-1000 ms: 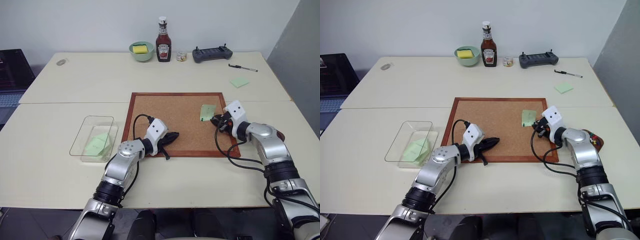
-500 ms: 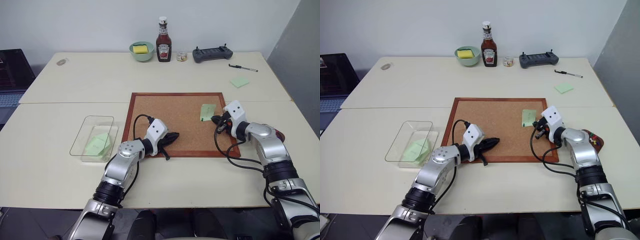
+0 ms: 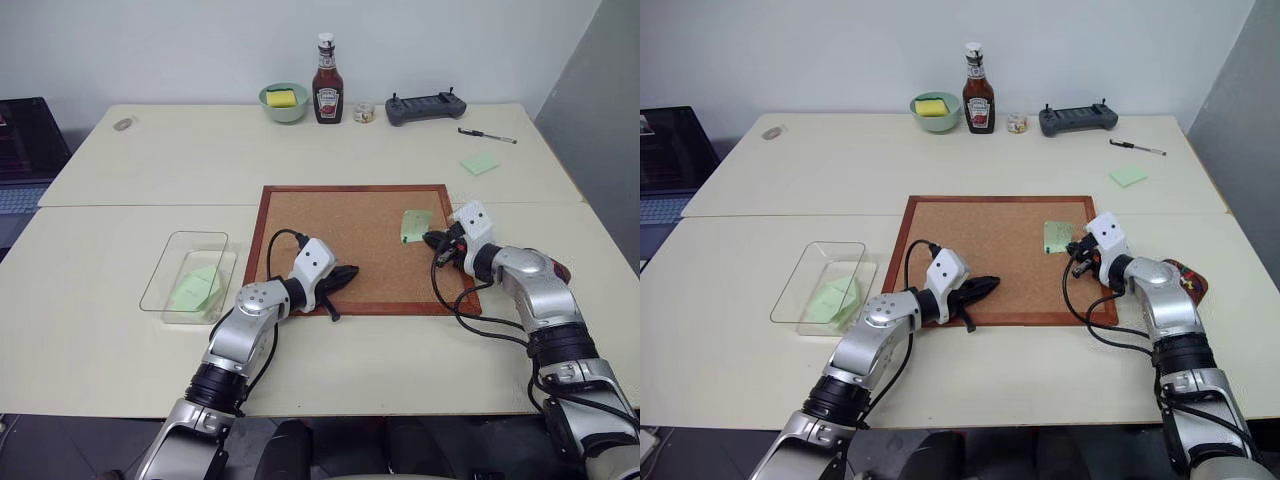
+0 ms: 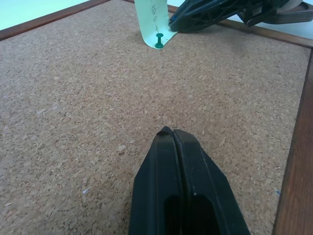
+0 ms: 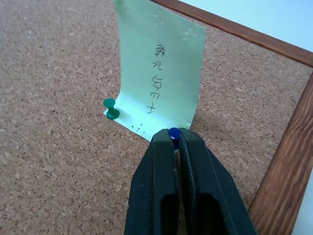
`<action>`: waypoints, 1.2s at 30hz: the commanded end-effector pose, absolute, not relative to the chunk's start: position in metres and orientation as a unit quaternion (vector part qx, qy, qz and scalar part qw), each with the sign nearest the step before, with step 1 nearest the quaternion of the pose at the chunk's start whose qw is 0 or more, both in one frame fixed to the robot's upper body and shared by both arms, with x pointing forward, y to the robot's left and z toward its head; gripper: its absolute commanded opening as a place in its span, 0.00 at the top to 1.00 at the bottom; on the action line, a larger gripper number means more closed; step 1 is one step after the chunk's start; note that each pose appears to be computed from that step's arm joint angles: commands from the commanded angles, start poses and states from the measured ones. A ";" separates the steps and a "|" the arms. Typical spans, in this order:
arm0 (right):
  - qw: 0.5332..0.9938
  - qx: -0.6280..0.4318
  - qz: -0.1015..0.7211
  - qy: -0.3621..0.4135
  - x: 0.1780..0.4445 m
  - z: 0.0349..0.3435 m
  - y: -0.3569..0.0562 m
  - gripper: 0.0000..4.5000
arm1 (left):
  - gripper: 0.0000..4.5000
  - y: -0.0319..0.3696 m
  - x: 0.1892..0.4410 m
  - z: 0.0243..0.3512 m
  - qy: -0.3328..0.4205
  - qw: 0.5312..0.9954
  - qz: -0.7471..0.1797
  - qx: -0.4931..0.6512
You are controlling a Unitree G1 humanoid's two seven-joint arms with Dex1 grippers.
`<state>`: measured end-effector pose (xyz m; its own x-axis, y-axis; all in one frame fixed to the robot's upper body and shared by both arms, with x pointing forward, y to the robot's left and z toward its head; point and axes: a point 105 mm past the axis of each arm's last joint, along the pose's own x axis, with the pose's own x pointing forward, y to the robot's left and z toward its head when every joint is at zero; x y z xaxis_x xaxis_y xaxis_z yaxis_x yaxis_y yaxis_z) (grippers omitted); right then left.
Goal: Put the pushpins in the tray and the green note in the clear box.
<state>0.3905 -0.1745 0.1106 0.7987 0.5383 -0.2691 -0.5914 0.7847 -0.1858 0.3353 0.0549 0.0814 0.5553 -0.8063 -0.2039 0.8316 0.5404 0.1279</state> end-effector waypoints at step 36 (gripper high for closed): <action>0.927 -0.287 0.181 0.161 0.311 0.136 -0.309 0.99 | 1.00 0.052 0.329 0.056 0.104 0.862 -0.483 0.111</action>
<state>0.3118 -0.3042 0.1270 0.8732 0.2617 -0.4112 -0.4380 0.7915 -0.4262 0.3371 0.0545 0.0784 0.5492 -0.8072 -0.2164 0.8356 0.5341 0.1286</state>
